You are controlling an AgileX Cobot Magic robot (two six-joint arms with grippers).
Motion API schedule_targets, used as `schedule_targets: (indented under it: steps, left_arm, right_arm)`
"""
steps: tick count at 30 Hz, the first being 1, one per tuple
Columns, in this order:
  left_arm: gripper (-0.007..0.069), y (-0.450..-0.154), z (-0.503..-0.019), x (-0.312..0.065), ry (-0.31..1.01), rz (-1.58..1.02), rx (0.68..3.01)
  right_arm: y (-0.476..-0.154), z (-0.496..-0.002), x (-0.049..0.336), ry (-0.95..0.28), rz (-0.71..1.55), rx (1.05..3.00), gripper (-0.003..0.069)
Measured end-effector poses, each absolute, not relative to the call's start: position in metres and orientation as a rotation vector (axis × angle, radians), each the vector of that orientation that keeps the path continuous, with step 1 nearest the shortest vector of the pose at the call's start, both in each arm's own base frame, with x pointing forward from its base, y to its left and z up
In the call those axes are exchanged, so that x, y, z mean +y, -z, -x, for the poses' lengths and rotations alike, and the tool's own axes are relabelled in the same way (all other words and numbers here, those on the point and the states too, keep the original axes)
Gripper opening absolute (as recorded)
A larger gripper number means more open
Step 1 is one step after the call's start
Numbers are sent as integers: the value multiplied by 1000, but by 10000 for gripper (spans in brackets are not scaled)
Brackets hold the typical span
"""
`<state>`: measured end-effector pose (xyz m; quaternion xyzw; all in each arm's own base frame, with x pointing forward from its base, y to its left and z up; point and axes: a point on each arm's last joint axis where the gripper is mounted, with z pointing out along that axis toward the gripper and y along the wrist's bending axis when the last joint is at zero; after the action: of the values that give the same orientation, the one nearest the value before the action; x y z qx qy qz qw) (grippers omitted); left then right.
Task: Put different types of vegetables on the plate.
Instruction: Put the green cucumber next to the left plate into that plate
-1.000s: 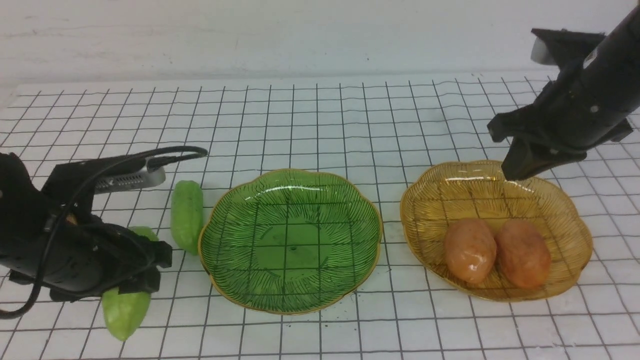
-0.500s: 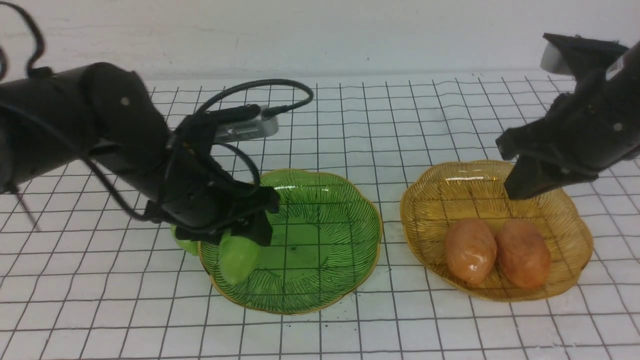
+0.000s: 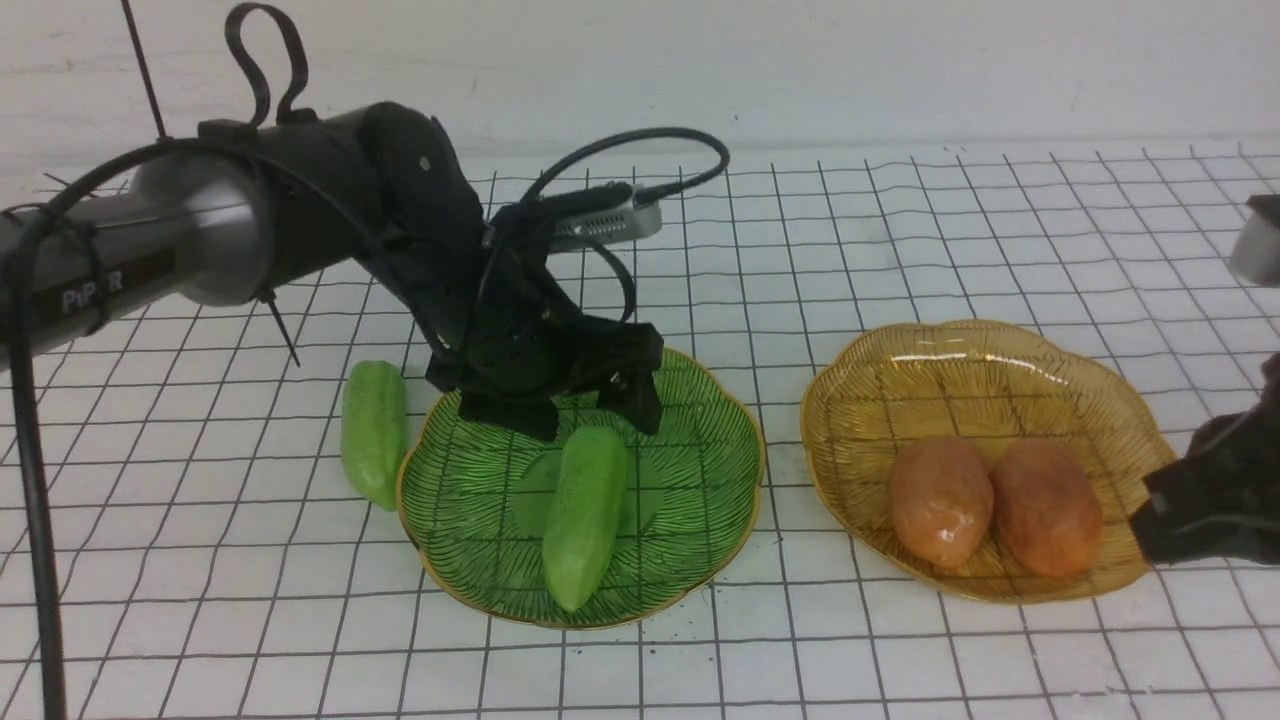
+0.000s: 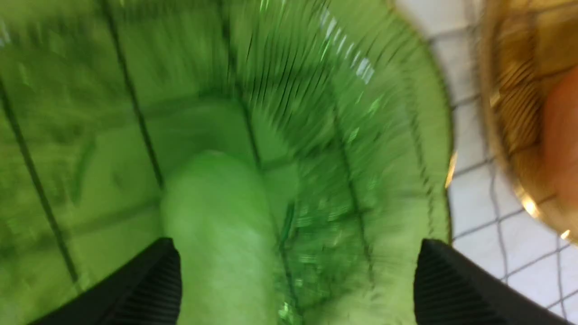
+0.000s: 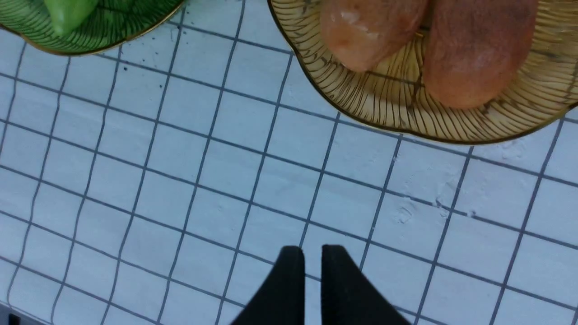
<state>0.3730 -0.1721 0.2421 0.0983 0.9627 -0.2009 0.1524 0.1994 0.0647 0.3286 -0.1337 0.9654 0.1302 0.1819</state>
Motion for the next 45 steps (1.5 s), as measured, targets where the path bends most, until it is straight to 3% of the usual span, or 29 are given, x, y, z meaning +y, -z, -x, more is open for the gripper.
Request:
schedule_targets:
  steps: [5,11,14,18,28,31,32,36,42,45]
  left_arm:
    - [638,-269,-390,-147,500,-200,2739]
    - [586,-275,-411,-78,266,48,2739]
    - [565,-266,-419,-57,222,168,2746]
    - [536,-227,-434,-45,224,332,2794]
    - [510,-167,-448,-46,199,360,2888]
    - [409,-164,-449,-46,192,359,2894]
    - [379,-164,-449,-45,188,355,2892]
    - [379,-177,-452,-44,169,306,2866]
    - [380,-233,-442,-45,134,219,2862]
    - [380,-243,-429,-61,152,145,2939]
  right_arm:
    - [-329,-199,66,-385,376,2725,47]
    - [-329,-201,66,-388,368,2704,47]
    - [-329,-201,66,-386,372,2697,47]
    - [-330,-202,66,-383,378,2684,47]
    - [-331,-206,67,-379,367,2647,46]
    - [-332,-206,67,-378,366,2640,45]
    - [-332,-206,67,-378,365,2637,45]
    - [-332,-207,67,-377,367,2634,46]
    - [-332,-208,67,-376,362,2619,46]
    - [-333,-209,67,-374,357,2604,46]
